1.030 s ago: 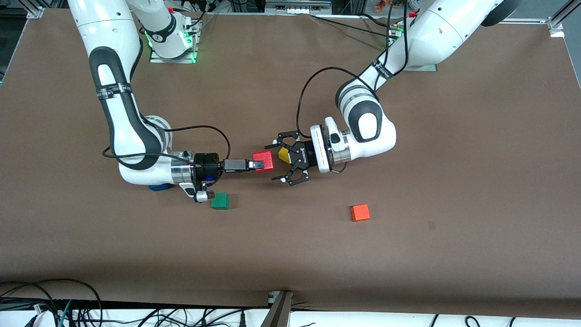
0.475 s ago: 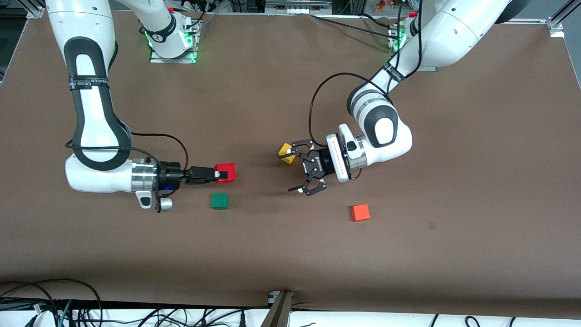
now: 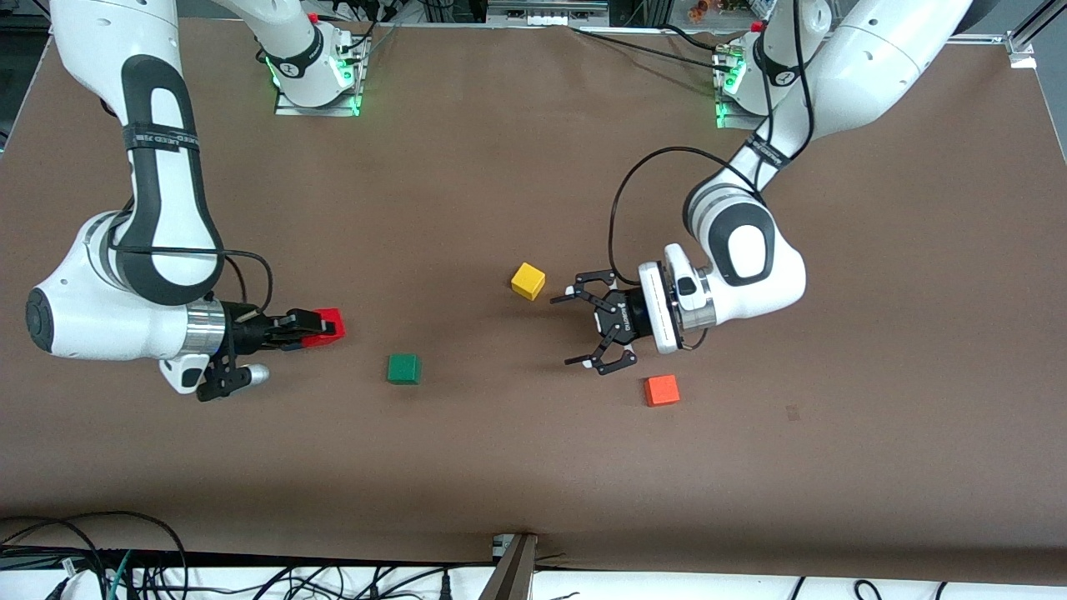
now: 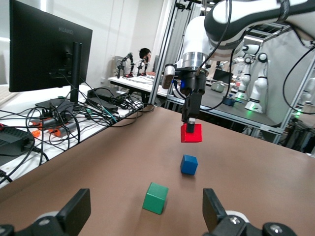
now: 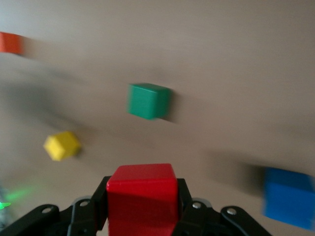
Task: Pass red block to right arm, stack on blue
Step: 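Carry the red cube over the blue cube with the right gripper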
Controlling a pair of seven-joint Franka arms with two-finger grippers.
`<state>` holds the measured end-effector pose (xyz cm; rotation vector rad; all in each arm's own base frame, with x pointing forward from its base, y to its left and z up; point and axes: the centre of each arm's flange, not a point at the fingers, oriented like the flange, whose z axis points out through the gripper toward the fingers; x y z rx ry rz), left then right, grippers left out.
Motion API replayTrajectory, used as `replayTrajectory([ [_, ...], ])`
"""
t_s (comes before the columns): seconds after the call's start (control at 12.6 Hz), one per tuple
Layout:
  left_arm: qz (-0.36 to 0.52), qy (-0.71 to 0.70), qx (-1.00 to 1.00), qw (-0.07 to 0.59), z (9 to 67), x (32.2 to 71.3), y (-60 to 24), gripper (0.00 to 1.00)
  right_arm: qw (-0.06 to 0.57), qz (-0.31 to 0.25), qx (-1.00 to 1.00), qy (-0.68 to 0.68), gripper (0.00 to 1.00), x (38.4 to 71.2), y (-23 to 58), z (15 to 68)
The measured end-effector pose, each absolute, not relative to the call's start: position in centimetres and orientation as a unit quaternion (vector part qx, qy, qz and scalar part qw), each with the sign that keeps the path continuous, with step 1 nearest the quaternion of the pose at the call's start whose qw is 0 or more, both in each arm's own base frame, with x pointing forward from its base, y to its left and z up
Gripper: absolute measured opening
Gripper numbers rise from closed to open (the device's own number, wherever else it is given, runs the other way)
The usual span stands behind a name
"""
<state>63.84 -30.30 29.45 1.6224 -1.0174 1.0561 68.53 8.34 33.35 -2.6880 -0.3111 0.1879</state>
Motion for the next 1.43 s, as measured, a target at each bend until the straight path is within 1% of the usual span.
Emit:
replayTrajectory([
  [0.24, 0.387, -0.437, 0.653, 0.483, 30.4, 64.7, -27.4, 1.00, 0.116, 0.075, -0.982, -0.132, 0.56, 68.6, 6.5, 33.2],
  [0.4, 0.345, -0.453, 0.655, 0.497, 31.3, 65.2, -24.6, 1.00, 0.070, 0.074, -0.985, -0.139, 0.56, 68.6, 5.4, 33.0],
  [0.55, 0.302, -0.462, 0.662, 0.507, 32.8, 65.5, -22.2, 1.00, 0.032, 0.060, -0.988, -0.139, 0.56, 68.2, 4.8, 31.6],
  [0.79, 0.226, -0.476, 0.680, 0.509, 35.0, 65.1, -18.9, 1.00, -0.018, 0.039, -0.991, -0.125, 0.56, 66.6, 5.8, 29.9],
  [1.03, 0.147, -0.472, 0.718, 0.490, 37.4, 64.3, -16.3, 1.00, -0.050, 0.019, -0.993, -0.108, 0.56, 65.1, 7.8, 29.6],
  [1.19, 0.088, -0.459, 0.748, 0.472, 39.1, 63.6, -14.9, 1.00, -0.054, -0.002, -0.994, -0.098, 0.56, 64.1, 6.8, 28.9],
  [1.27, 0.055, -0.450, 0.765, 0.457, 39.7, 63.3, -14.3, 1.00, -0.055, -0.012, -0.994, -0.092, 0.56, 63.5, 6.0, 28.6],
  [1.43, -0.005, -0.428, 0.807, 0.406, 40.2, 62.9, -13.4, 1.00, -0.053, -0.026, -0.995, -0.083, 0.56, 62.5, 4.9, 28.1],
])
